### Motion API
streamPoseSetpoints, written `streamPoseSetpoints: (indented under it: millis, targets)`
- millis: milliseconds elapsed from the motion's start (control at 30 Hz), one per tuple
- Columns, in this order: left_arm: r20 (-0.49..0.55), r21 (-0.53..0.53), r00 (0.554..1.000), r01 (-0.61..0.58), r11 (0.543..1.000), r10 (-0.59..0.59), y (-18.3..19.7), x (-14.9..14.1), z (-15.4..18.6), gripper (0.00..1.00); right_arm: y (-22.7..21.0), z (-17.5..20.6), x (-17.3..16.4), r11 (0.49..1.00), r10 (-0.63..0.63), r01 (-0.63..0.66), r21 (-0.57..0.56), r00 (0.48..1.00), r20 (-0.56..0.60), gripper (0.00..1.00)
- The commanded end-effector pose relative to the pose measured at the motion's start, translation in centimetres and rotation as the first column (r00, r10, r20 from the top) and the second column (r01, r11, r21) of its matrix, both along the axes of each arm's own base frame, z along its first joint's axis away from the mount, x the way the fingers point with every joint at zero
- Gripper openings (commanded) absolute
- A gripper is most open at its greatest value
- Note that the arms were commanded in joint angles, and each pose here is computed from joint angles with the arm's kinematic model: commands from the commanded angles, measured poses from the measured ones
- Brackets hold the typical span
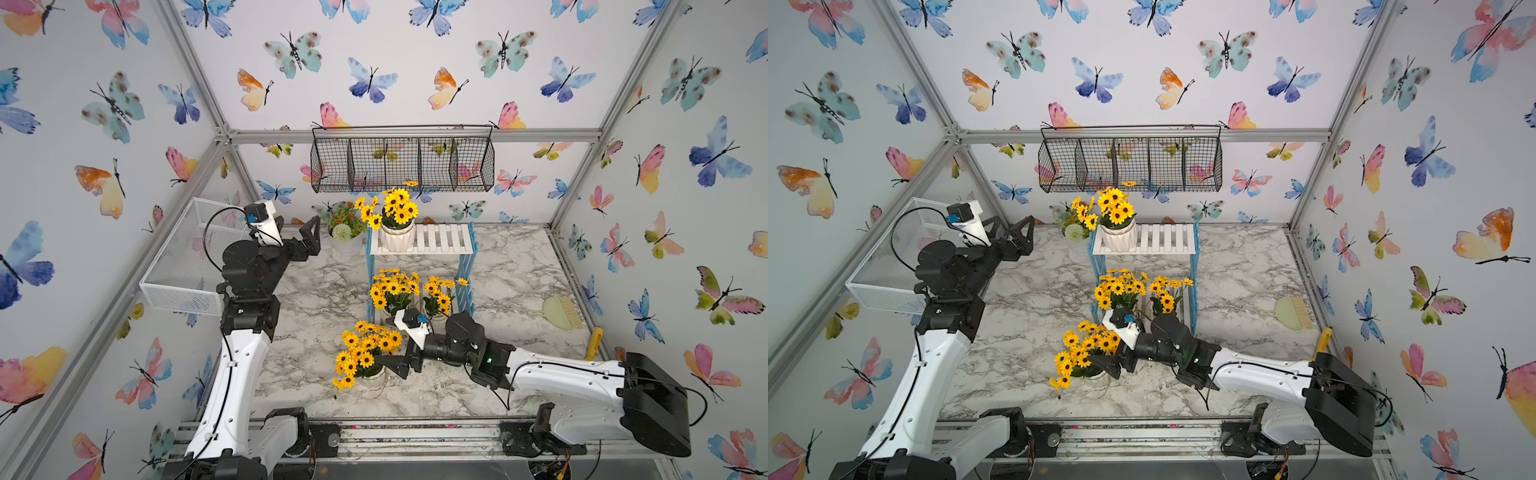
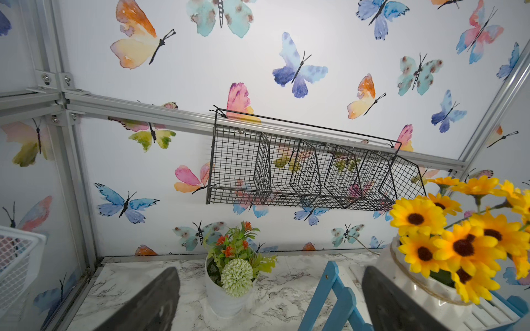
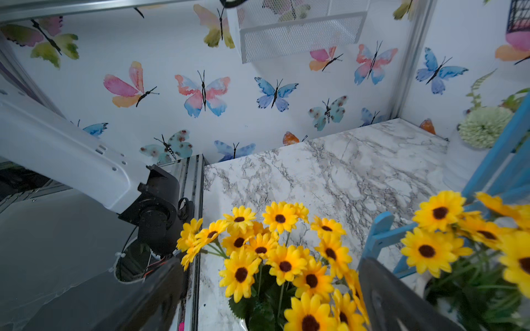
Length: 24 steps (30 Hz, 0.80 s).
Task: Take the sunflower pots off the shelves
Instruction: Pick up the sunflower pot from the shelf.
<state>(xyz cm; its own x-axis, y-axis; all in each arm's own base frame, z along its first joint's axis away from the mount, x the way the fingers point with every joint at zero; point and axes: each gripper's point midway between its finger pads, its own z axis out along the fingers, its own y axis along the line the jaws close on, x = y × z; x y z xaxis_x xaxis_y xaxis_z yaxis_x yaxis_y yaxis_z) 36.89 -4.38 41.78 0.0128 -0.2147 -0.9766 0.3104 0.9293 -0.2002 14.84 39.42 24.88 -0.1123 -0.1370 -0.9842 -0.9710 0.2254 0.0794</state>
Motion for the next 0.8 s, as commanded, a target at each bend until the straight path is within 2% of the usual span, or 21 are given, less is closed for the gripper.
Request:
streamPoseSetpoints:
  millis: [0,133,300,433,700,767]
  targets:
    - [0.067,0.102,0.98,0.18,0.978,-0.187,-2.9,-1.2,2.1,0.98,-1.9,1.8,1.8,0.987,-0.143,0.144,-0.065,0.99,0.011,0.98]
    - [0.078,0.174,0.927,0.349,0.921,-0.366,-5.5,-2.5,2.4,0.98,-3.6,5.6,2.7,0.972,-0.225,0.227,-0.06,0.974,0.041,0.98]
    - [0.075,0.206,0.847,0.502,0.84,-0.525,-7.2,-3.9,2.7,0.98,-6.6,9.5,3.9,0.947,-0.318,0.319,-0.036,0.947,0.034,0.98]
    - [0.062,0.207,0.805,0.568,0.797,-0.59,-7.5,-3.9,2.9,0.98,-9.8,11.4,6.3,0.905,-0.423,0.423,-0.038,0.906,0.007,0.98]
    - [0.004,0.218,0.684,0.711,0.668,-0.729,-8.7,-4.3,2.3,0.98,-16.2,12.9,13.6,0.774,-0.634,0.628,-0.087,0.768,-0.097,0.98]
    - [-0.011,0.221,0.676,0.72,0.658,-0.737,-8.8,-4.1,2.1,0.98,-18.4,12.7,15.7,0.725,-0.688,0.679,-0.114,0.713,-0.132,0.98]
